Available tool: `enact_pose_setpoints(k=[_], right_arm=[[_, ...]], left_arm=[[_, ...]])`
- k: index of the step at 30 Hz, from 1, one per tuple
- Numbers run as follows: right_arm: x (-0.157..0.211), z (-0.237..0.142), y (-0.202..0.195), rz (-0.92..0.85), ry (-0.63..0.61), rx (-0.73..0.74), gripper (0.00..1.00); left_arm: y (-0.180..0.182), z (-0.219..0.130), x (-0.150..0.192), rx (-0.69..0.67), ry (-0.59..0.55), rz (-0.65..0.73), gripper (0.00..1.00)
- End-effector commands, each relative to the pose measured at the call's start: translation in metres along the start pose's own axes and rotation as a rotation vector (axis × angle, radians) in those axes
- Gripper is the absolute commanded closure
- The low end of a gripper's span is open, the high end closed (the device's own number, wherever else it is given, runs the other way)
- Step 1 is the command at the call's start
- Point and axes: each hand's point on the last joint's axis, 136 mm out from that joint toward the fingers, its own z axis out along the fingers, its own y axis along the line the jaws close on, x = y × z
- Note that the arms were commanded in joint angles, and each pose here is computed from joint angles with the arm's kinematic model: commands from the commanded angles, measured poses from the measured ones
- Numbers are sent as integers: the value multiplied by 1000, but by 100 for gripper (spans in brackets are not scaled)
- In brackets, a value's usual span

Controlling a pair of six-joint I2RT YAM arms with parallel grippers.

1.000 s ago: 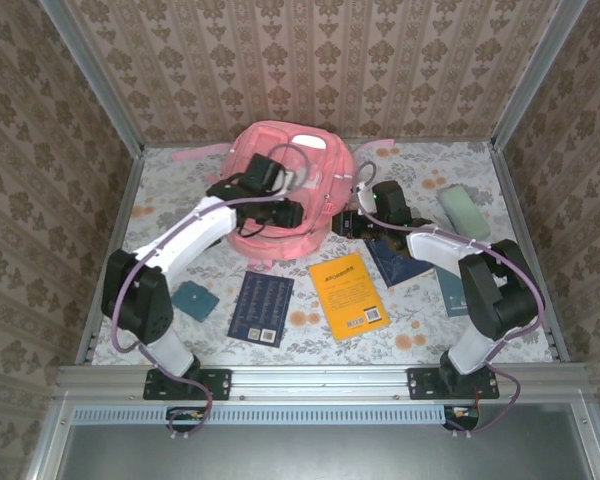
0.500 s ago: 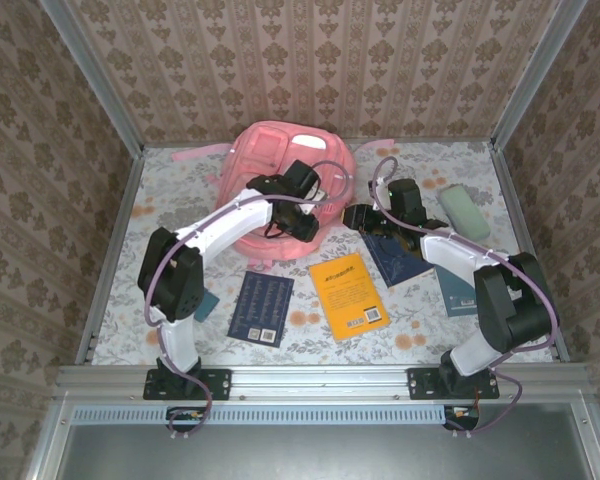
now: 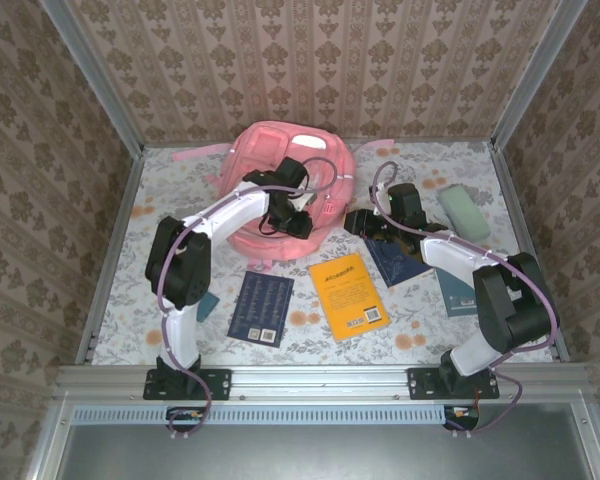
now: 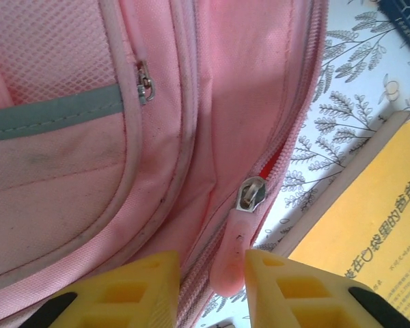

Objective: Pack the student bag

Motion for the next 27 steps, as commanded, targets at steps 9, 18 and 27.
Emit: enact_pose_setpoints(k=[9, 18, 27], right_arm=[[1, -3, 2, 9, -13, -2, 65], [1, -2, 2, 12, -14, -2, 64], [3, 3, 3, 13, -1, -5, 64]], left_arm=[[-19, 9, 0, 85, 16, 6, 73], [-20, 16, 5, 78, 41, 8, 85], [-17, 12, 7, 47, 38, 11, 99]])
